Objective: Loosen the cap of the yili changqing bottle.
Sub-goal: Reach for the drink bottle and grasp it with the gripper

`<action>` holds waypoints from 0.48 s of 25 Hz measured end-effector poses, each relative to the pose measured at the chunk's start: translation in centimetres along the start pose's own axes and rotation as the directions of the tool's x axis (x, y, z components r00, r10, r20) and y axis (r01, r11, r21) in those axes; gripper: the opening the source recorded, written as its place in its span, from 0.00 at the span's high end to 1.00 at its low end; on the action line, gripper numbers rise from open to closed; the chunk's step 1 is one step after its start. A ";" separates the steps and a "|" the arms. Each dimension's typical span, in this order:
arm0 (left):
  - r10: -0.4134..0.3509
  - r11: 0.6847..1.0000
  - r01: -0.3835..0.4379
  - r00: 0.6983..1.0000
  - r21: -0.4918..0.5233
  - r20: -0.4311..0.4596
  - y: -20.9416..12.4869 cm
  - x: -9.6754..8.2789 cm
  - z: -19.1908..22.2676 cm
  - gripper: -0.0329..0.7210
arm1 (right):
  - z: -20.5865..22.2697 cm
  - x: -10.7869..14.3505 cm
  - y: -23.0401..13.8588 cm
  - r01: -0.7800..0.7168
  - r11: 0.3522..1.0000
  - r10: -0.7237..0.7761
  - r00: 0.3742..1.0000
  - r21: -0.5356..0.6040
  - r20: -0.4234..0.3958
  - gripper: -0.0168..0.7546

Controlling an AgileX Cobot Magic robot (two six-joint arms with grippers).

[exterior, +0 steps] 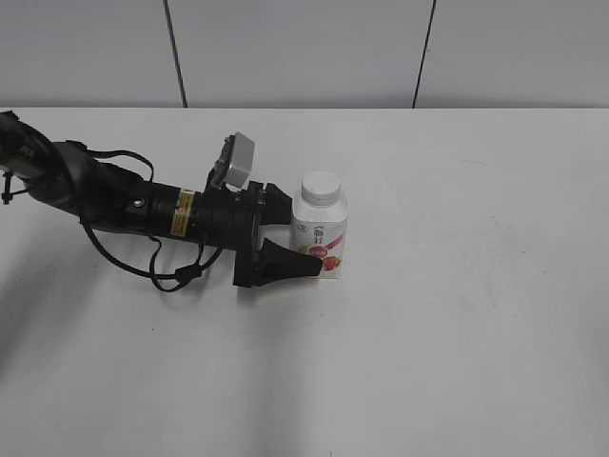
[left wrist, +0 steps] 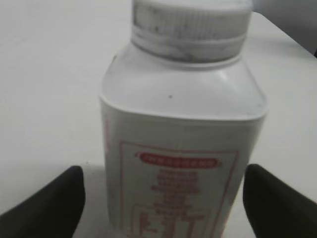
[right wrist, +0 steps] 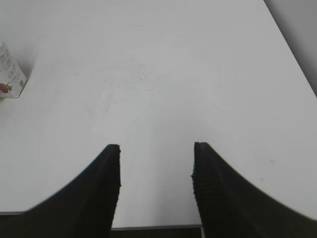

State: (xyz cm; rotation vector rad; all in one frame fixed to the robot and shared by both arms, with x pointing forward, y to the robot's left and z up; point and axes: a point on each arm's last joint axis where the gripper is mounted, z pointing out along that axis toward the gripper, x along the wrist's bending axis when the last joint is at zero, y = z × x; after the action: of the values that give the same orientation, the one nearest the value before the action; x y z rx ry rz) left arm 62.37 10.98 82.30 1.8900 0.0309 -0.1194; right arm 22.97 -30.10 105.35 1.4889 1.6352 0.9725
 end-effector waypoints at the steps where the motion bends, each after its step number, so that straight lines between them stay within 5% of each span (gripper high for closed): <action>1: -0.002 1.000 0.002 1.000 -0.001 0.004 0.0 0.0 0.3 0.17 | 0.0 0.0 0.0 0.000 1.000 0.000 1.000 0.000 0.000 0.48; 12: -0.016 1.000 0.016 1.000 -0.017 0.002 0.0 0.0 1.0 0.21 | 0.0 0.0 0.0 0.000 1.000 0.000 1.000 0.000 0.000 0.48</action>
State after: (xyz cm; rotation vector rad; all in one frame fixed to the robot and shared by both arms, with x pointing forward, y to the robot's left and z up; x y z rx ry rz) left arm 62.27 10.01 82.01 1.8730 0.0456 -0.1318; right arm 22.97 -30.10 105.35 1.4889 1.6352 0.9725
